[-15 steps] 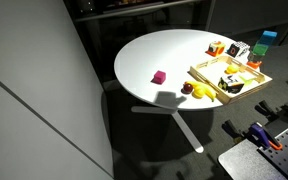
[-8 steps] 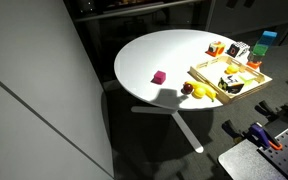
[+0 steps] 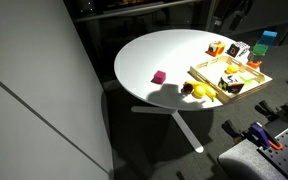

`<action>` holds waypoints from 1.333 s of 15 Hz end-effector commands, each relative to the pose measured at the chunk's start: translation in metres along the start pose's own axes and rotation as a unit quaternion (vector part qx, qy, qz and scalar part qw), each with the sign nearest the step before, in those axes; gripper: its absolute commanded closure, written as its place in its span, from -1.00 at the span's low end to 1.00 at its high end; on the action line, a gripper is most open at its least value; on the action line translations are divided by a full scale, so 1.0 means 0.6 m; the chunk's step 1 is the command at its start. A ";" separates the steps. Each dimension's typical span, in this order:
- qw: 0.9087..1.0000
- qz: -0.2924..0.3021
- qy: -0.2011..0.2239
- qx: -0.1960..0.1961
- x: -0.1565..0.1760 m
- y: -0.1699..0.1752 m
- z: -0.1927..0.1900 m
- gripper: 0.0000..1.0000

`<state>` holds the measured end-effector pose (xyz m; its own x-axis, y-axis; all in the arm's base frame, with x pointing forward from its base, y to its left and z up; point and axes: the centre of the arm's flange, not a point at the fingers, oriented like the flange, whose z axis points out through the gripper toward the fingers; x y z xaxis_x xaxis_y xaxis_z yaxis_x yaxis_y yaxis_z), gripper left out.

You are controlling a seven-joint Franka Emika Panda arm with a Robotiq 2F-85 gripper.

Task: Put the lemon in the box.

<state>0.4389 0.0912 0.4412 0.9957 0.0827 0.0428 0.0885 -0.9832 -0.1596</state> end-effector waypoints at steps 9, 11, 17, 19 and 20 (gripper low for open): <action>0.991 -0.078 -0.110 0.001 0.008 0.021 0.170 -1.00; 0.989 -0.088 -0.118 -0.008 0.005 0.022 0.186 -1.00; 0.989 -0.076 -0.129 -0.002 0.005 0.019 0.196 -1.00; 0.989 -0.076 -0.129 -0.002 0.005 0.019 0.196 -1.00; 0.989 -0.076 -0.129 -0.002 0.005 0.019 0.196 -1.00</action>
<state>0.4461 0.0991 0.3237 0.9453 0.2670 -0.1872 0.2373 -0.9570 -0.1666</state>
